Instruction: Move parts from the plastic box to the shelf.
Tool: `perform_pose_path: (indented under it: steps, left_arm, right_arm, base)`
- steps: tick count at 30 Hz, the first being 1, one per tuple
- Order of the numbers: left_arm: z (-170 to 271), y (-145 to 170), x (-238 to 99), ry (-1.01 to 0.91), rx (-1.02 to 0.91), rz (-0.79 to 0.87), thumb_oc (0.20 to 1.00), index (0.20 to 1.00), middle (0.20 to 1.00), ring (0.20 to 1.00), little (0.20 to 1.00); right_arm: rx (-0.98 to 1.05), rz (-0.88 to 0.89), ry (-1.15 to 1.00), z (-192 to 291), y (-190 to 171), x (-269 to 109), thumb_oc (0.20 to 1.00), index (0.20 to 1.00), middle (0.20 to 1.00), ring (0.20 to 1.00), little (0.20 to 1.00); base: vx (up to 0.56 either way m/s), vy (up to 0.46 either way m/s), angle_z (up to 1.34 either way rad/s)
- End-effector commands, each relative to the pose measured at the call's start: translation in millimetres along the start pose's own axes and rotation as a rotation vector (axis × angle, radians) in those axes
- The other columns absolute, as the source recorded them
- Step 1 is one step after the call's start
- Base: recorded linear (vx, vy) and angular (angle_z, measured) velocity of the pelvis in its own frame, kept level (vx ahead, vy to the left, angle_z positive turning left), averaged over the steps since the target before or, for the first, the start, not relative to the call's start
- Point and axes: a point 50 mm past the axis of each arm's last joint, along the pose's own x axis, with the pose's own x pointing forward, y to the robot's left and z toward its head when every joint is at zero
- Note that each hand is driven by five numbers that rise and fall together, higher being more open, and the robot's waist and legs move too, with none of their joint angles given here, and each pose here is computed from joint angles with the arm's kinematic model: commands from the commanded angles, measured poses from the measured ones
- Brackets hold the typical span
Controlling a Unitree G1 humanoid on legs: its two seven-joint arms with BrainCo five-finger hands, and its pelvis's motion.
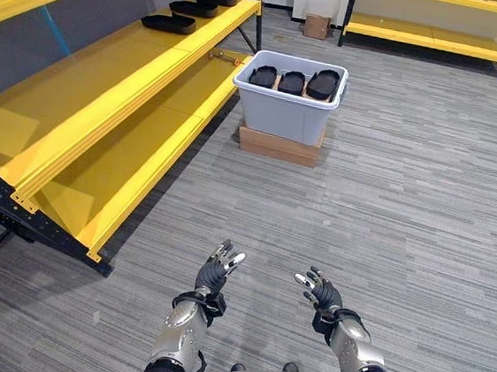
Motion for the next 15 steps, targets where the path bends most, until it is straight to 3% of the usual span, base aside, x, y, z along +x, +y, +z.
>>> perform_pose_path:
  steps: [1, 15]
  left_arm:
    - [7.9, -18.9, 12.5, -0.047, -0.043, -0.073, 1.0, 1.0, 1.0, 1.0, 1.0]
    - [10.2, -18.1, 12.6, -0.059, -0.037, -0.073, 1.0, 1.0, 1.0, 1.0, 1.0]
  right_arm:
    - [0.025, 0.027, -0.054, 12.1, 7.0, 4.0, 1.0, 1.0, 1.0, 1.0, 1.0]
    - [0.013, 0.026, -0.052, 12.4, 6.5, 4.0, 1.0, 1.0, 1.0, 1.0, 1.0]
  base:
    - [0.0, 0.0, 0.0]
    - [0.0, 0.0, 0.0]
